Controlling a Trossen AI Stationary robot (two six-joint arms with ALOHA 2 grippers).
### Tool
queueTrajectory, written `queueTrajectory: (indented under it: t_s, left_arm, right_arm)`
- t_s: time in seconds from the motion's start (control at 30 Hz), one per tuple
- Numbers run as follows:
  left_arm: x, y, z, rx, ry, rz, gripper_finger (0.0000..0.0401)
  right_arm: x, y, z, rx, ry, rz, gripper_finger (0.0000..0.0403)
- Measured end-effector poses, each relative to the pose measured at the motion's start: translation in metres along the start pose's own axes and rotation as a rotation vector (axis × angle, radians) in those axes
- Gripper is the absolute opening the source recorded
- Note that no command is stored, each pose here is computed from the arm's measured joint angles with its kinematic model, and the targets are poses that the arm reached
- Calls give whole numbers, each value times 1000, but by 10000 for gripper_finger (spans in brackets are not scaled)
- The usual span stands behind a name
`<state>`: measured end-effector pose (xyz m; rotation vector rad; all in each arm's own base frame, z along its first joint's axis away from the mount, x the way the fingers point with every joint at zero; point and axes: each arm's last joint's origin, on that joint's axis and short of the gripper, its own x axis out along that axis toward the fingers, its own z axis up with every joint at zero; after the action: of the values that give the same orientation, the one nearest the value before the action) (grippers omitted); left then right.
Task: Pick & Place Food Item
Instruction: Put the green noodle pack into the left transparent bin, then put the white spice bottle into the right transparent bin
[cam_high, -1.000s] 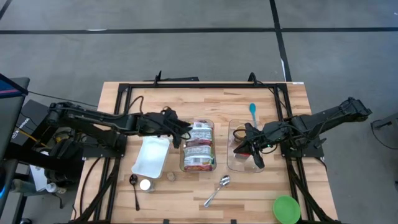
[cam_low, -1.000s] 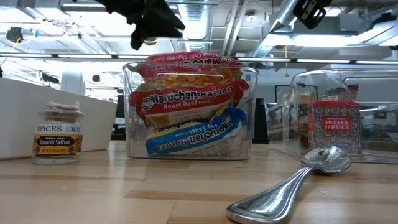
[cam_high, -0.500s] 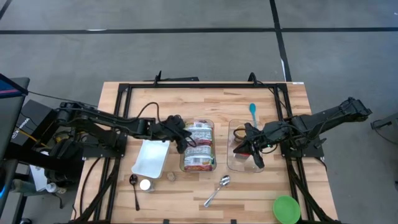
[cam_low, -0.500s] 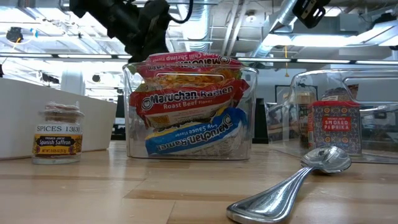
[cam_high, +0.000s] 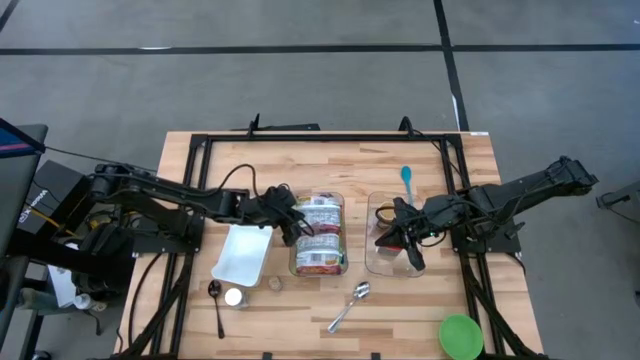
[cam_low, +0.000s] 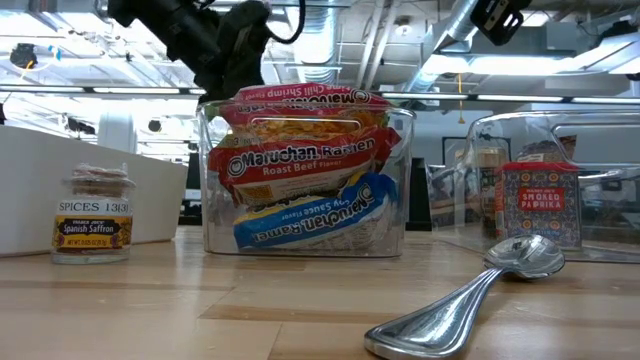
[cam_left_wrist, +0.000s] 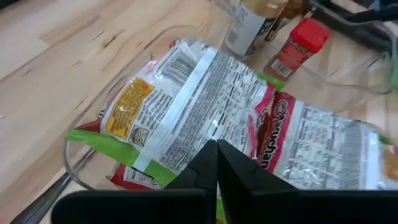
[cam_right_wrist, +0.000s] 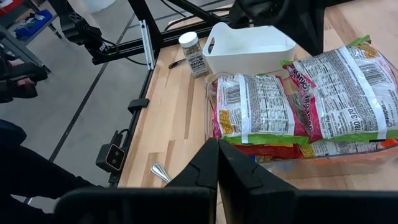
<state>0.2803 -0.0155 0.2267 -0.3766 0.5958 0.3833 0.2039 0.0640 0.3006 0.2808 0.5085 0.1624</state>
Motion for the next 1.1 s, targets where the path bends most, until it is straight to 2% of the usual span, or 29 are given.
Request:
queueTrajectory:
  t_s: [0.2, 0.43, 0.6, 0.8, 1.1]
  left_arm:
    - [-17, -1, 12, -43, -78, -47, 1]
    - [-53, -2, 30, -212, -215, -158, 1]
    - [-84, -10, 39, -314, -314, -300, 1]
    - [-122, -28, 43, -342, -424, -522, 1]
    - [-153, -59, 30, -346, -441, -779, 1]
  right_arm:
    - [0, 0, 0, 0, 0, 1, 0]
    - [0, 0, 0, 0, 0, 1, 0]
    - [0, 0, 0, -1, 1, 0, 0]
    - [0, 0, 0, -7, 1, 0, 0]
    - [0, 0, 0, -10, 1, 0, 0]
